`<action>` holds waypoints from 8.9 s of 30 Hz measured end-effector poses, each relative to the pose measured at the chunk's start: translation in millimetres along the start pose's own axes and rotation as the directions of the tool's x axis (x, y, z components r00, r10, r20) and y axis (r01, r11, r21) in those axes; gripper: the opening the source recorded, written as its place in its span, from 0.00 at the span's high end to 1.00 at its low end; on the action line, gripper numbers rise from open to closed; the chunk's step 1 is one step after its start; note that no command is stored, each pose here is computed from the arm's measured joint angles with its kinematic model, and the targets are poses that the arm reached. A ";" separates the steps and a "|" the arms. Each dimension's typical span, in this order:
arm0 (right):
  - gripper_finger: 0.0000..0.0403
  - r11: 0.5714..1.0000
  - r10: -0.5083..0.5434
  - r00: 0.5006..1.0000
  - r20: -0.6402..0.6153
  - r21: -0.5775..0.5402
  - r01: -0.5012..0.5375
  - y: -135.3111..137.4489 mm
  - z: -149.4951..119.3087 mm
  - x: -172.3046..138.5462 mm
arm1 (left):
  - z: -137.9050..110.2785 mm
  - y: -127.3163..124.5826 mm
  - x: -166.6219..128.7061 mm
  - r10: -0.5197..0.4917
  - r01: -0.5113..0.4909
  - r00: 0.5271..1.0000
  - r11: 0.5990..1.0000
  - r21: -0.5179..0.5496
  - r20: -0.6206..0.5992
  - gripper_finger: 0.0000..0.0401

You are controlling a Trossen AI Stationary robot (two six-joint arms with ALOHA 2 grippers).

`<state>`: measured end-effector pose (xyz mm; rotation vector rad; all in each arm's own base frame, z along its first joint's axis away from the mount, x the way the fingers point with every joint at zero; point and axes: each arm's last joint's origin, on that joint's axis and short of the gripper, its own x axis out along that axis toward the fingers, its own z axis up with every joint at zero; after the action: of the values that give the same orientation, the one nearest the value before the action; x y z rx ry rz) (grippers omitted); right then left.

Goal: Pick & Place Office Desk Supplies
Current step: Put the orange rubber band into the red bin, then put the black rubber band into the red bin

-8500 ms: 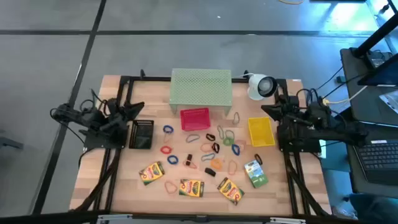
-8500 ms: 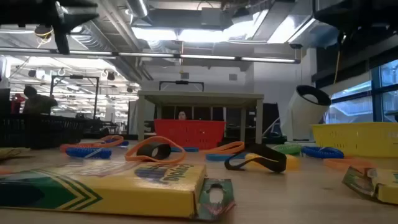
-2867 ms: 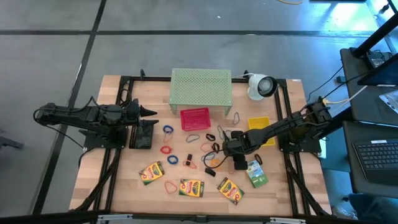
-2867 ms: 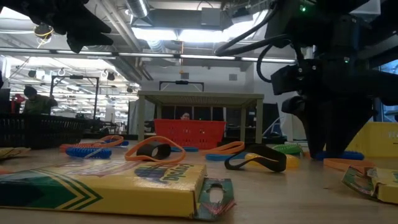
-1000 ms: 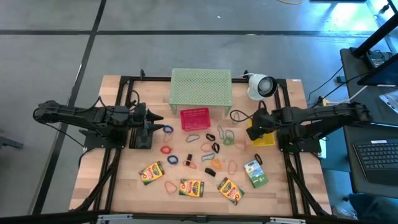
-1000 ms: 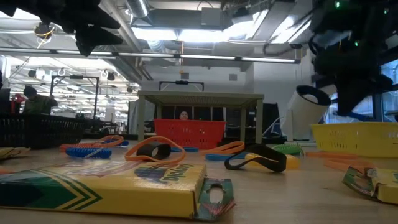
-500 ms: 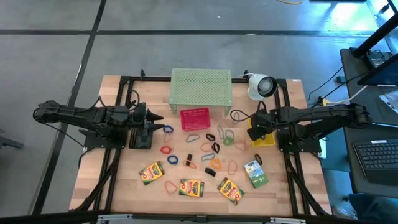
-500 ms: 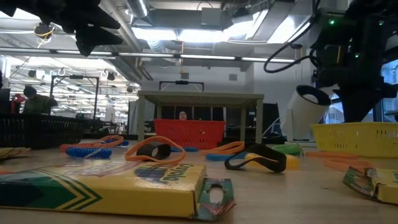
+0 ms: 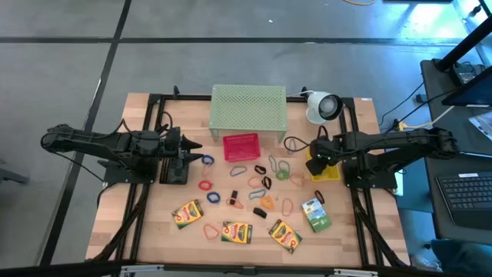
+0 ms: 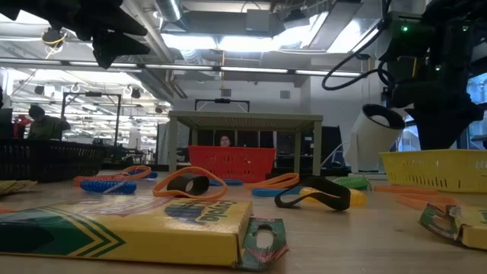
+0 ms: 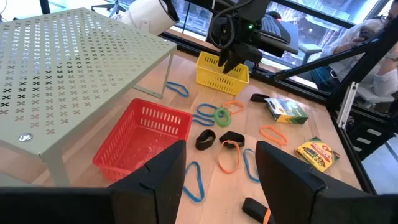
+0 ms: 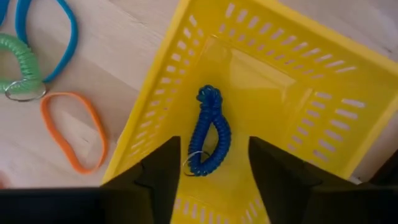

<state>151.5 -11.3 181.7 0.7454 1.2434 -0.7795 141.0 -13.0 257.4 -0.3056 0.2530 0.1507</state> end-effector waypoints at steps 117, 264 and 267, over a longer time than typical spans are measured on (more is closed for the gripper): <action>1.00 0.864 0.453 0.888 0.078 -0.285 -0.415 83.0 22.0 -43.9 | -0.5 -1.0 1.3 -0.026 0.025 1.000 0.999 -0.019 -0.013 0.52; 0.66 0.799 0.237 0.950 0.202 -0.597 -0.072 182.6 67.7 50.8 | 28.0 -3.1 19.8 -0.077 0.077 0.997 0.995 -0.058 0.014 0.52; 0.66 0.801 0.229 0.950 0.211 -0.595 -0.061 183.8 68.0 55.9 | 28.0 -3.1 19.8 -0.077 0.077 0.997 0.995 -0.059 0.015 0.52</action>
<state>349.5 25.0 150.3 0.2090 1.0711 -0.3166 166.8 -4.9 278.7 -0.3725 0.2236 0.0842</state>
